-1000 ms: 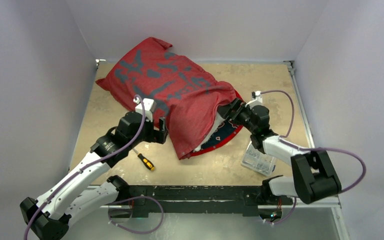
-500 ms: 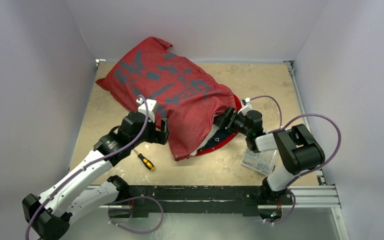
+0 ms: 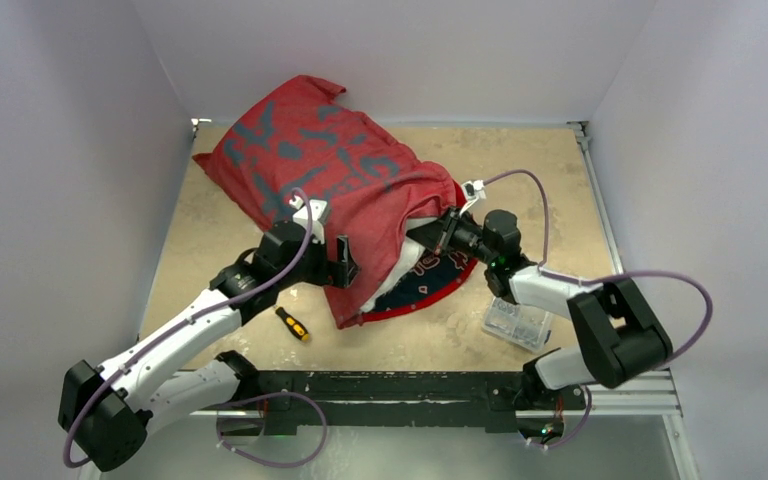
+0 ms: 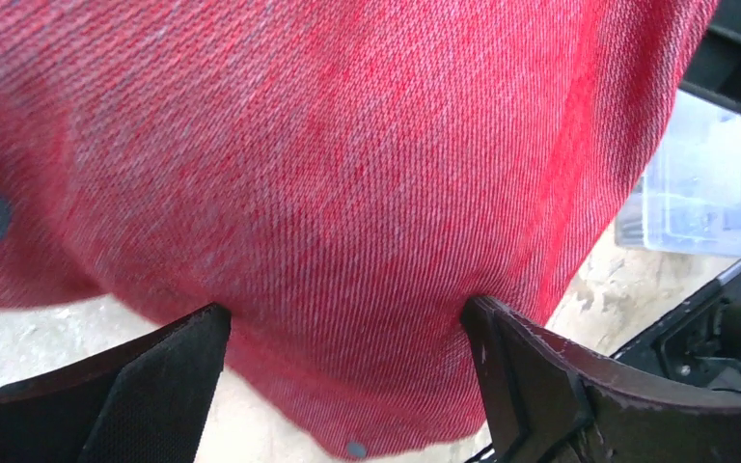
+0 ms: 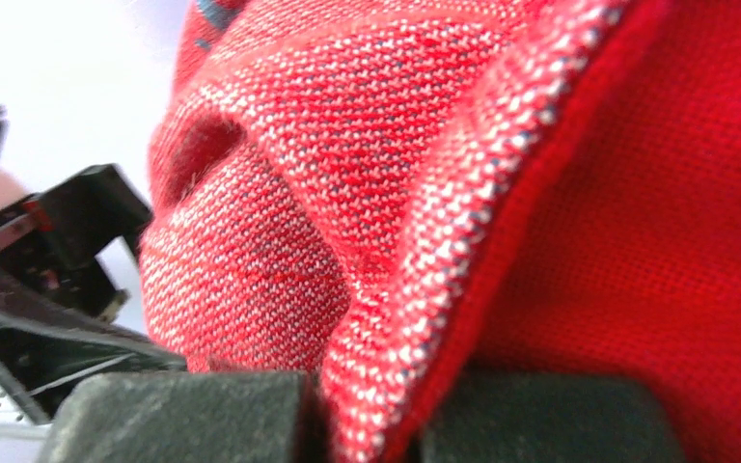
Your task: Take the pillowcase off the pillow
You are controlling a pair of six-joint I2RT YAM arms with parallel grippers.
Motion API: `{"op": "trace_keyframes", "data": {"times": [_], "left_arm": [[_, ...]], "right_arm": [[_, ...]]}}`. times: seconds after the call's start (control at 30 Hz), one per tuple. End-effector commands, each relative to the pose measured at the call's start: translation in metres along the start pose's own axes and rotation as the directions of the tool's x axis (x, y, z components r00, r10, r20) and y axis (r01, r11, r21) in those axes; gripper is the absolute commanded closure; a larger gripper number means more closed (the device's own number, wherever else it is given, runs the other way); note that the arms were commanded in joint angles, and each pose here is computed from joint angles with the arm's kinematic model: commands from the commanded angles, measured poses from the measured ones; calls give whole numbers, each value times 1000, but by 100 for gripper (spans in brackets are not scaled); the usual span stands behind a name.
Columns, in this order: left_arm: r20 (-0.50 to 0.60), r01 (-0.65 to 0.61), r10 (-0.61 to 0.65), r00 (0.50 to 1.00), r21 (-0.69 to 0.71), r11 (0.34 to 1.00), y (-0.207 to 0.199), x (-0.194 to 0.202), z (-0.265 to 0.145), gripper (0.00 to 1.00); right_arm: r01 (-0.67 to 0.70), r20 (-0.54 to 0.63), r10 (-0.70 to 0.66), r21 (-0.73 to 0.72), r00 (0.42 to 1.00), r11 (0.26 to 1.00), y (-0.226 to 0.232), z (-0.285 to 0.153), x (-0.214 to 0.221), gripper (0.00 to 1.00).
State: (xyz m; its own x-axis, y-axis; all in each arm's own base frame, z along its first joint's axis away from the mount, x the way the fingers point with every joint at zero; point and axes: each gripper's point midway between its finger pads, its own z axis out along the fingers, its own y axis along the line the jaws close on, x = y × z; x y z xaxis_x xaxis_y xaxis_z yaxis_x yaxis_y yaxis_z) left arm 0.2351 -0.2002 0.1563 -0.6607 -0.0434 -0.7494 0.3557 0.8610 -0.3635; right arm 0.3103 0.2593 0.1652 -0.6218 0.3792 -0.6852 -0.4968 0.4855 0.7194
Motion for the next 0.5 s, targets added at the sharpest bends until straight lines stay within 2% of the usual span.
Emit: {"op": "trace_keyframes", "data": {"times": [0.0,0.1,0.23,0.47], "left_arm": [[93,71,-82,992,118,990,-27,-28,7,9],[111,100,-118,987,161,982,-38,-38,10,9],[86,82,-97,992,165,983,-47,-39,20,13],[67,-15,16,998,-17,1000,-21,-45,26,43]], "right_arm": [[91,81,-86,-50,993,995,34,-3,-30,100],[93,82,-89,-51,993,994,37,-5,-27,100],[96,72,-91,-66,993,993,41,-5,-21,100],[110,86,-106,-42,991,993,42,-6,-27,100]]}}
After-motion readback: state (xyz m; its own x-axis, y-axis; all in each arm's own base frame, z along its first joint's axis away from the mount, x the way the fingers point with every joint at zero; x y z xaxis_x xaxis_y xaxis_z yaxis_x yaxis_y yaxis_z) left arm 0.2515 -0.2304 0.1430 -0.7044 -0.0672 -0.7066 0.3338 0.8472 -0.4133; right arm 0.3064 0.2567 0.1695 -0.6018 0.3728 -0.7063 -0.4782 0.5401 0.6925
